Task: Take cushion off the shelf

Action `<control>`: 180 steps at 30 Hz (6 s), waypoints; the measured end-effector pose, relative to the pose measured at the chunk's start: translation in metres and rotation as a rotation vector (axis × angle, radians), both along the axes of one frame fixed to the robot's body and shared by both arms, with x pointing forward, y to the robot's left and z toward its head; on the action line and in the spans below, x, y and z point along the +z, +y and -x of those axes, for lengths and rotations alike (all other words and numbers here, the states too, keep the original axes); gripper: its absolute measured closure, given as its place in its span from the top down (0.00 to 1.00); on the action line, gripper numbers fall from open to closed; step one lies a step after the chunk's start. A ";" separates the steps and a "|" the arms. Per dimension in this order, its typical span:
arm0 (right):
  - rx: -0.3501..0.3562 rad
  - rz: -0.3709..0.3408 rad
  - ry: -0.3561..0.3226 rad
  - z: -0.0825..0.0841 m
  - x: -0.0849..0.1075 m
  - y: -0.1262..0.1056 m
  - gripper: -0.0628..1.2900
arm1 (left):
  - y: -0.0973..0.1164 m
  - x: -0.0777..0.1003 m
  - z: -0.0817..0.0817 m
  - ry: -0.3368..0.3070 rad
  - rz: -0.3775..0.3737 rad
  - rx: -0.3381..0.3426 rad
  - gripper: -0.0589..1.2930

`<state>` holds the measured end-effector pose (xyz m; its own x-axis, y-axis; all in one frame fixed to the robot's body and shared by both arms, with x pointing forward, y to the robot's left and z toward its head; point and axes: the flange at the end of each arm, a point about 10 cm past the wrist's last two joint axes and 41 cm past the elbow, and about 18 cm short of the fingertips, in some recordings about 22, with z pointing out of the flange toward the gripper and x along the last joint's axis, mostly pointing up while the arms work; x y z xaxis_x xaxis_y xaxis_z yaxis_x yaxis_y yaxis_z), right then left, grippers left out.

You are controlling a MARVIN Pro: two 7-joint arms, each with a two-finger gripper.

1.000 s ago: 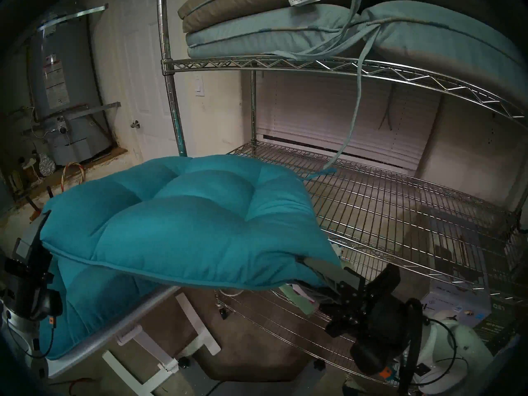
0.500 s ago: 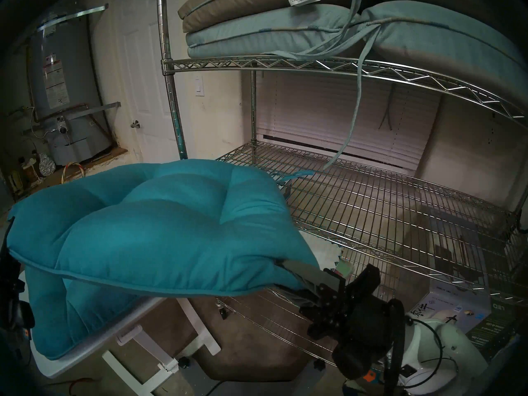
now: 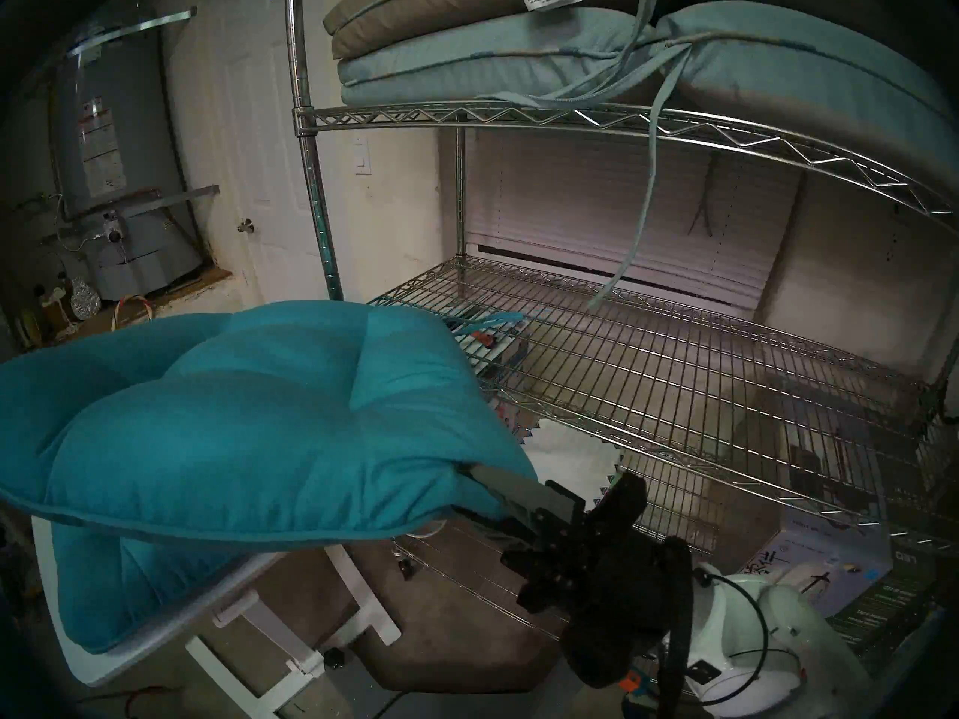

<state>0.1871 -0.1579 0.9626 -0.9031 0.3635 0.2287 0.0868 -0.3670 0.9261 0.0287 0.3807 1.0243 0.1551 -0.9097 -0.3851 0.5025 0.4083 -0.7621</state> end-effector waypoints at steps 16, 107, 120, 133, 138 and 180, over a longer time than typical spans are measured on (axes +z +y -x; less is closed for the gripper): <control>0.027 0.015 0.007 -0.011 -0.001 0.044 0.14 | 0.004 0.015 0.038 -0.004 0.017 0.054 0.20; 0.012 0.070 -0.132 -0.062 0.104 0.157 0.10 | 0.058 0.043 0.001 -0.125 0.103 0.269 0.15; 0.019 0.077 -0.147 -0.084 0.120 0.176 0.10 | 0.067 0.057 -0.009 -0.160 0.077 0.303 0.15; 0.026 0.067 -0.176 -0.117 0.135 0.204 0.09 | 0.084 0.069 -0.027 -0.189 0.050 0.354 0.15; 0.031 0.067 -0.193 -0.125 0.143 0.217 0.09 | 0.095 0.069 -0.032 -0.185 0.052 0.376 0.15; 0.016 0.107 -0.253 -0.184 0.196 0.296 0.07 | 0.157 0.111 -0.090 -0.264 0.038 0.509 0.15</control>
